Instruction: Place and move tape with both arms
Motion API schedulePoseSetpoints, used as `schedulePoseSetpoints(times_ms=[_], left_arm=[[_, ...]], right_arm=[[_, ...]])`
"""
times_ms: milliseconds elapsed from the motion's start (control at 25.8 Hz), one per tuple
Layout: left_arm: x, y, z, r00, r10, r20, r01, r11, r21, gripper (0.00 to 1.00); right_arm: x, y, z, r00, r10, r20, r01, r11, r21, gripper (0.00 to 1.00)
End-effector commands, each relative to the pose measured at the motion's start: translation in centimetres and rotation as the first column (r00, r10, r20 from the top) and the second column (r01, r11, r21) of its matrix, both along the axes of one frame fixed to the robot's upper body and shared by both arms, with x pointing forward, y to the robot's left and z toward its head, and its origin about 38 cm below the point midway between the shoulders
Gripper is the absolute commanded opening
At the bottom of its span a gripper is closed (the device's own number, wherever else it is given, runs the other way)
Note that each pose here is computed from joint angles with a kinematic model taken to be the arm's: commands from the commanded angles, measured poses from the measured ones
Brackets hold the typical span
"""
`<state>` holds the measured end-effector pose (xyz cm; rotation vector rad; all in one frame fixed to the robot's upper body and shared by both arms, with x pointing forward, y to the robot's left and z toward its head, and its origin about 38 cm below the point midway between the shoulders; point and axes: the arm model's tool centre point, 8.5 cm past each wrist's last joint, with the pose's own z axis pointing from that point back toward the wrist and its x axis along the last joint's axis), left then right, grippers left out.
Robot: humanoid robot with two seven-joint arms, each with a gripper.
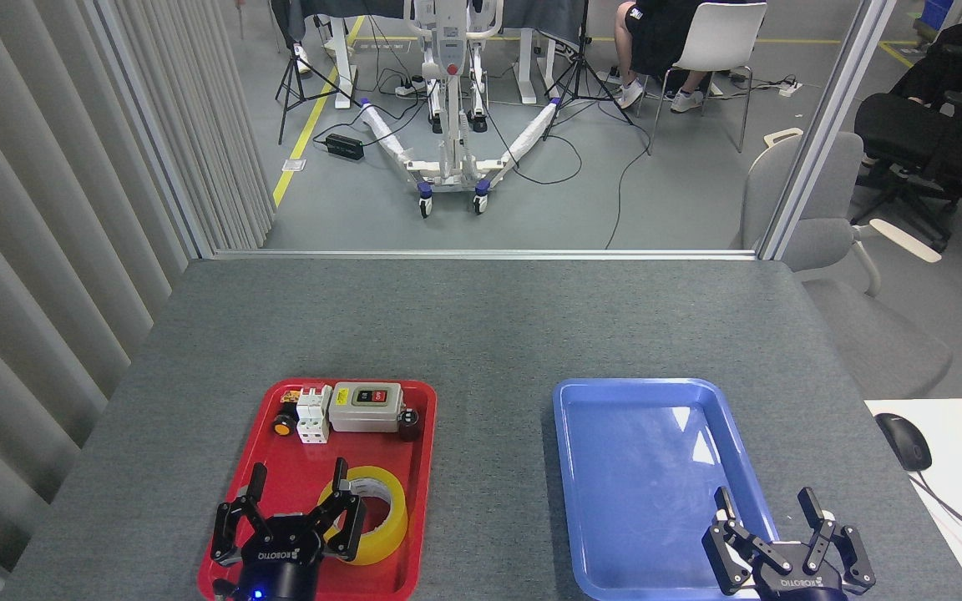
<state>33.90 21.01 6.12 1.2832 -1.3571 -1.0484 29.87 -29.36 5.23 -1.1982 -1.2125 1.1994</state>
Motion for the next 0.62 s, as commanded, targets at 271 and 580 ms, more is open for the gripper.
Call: schedulePoseSetpoints(times_ms=[271,580], left_arm=[[0.17,-0.11,-0.26,1.000,-0.003,-0.025,0.003,1.000,-0.010,1.00],[0.14,0.00,-0.12,1.000,0.003,-0.023,-0.003,1.000,-0.010,1.00]], right_arm=[[-0.10,0.04,-0.09,1.000,0.001,-0.003,-0.001,1.000,0.000,1.00],[-0.14,0.05,-0.13,1.000,0.002,-0.004,-0.002,1.000,0.001,1.00]])
